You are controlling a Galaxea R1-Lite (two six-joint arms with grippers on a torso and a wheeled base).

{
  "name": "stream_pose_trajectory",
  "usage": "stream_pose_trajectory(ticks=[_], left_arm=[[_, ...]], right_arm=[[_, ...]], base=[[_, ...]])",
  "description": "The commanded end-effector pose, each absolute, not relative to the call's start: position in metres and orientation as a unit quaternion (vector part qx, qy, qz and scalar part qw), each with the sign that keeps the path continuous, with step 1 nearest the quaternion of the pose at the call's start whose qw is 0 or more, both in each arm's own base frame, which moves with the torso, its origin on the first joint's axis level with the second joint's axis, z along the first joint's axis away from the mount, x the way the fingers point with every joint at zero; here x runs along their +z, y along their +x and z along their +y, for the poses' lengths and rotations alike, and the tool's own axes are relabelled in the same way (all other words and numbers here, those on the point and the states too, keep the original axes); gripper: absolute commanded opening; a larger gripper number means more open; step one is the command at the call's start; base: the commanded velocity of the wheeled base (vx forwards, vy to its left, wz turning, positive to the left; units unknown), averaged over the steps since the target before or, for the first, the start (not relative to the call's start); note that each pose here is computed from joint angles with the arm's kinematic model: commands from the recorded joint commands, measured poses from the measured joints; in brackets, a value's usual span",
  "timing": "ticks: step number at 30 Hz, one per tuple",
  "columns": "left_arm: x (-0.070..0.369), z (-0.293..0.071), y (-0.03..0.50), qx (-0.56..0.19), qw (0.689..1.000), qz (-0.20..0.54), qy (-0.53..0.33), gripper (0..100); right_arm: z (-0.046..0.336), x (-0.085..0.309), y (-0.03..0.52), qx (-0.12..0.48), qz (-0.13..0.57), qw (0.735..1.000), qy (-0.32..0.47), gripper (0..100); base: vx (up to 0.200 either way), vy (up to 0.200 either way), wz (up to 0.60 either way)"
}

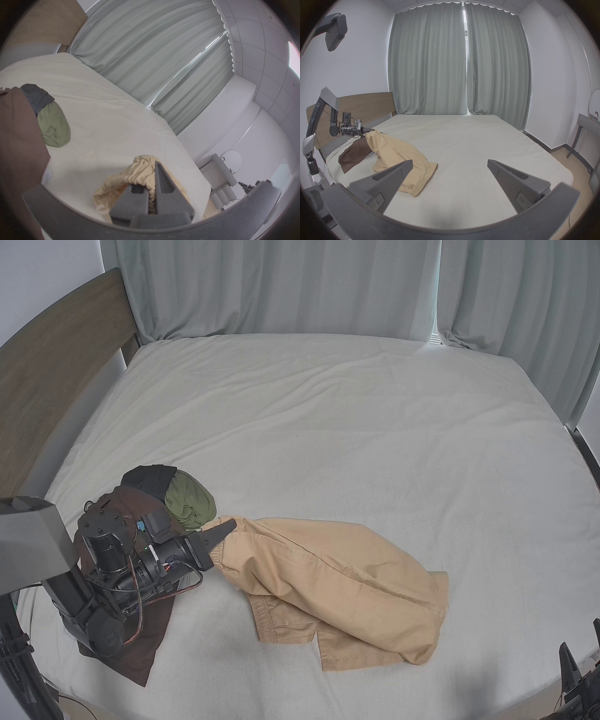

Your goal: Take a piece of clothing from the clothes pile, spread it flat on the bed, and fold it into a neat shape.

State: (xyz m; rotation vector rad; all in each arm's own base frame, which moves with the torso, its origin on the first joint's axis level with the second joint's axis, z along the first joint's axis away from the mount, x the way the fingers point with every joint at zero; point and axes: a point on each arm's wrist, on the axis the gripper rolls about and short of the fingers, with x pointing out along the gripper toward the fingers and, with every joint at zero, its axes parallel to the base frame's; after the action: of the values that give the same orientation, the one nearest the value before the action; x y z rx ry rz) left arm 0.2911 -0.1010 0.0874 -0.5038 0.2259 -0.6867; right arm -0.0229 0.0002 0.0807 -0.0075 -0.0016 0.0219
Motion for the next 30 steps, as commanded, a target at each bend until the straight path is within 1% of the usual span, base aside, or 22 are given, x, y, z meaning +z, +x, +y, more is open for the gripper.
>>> stream_pose_trajectory(ticks=[1,6,9,23,30], left_arm=[[0.073,-0.084,0.298,-0.302,0.918,0.119,-0.228,0],[0.061,-0.075,0.308,-0.288,0.932,0.115,-0.189,0],[0.059,-0.073,0.315,-0.284,0.934,0.110,-0.187,0],[0.048,-0.056,0.314,-0.267,0.936,0.130,-0.191,0],[0.044,-0.057,0.316,-0.269,0.936,0.134,-0.185,0]], right_arm=[[0.000,0.075,-0.023,0.012,0.001,1.000,-0.004,100],[0.000,0.075,-0.023,0.012,0.001,1.000,-0.005,100],[0.000,0.075,-0.023,0.012,0.001,1.000,-0.005,100],[0.000,0.075,-0.023,0.012,0.001,1.000,-0.005,100],[0.000,0.075,-0.023,0.012,0.000,1.000,-0.005,100]], base=[[0.000,0.000,0.00],[0.000,0.000,0.00],[0.000,0.000,0.00],[0.000,0.000,0.00],[0.000,0.000,0.00]])
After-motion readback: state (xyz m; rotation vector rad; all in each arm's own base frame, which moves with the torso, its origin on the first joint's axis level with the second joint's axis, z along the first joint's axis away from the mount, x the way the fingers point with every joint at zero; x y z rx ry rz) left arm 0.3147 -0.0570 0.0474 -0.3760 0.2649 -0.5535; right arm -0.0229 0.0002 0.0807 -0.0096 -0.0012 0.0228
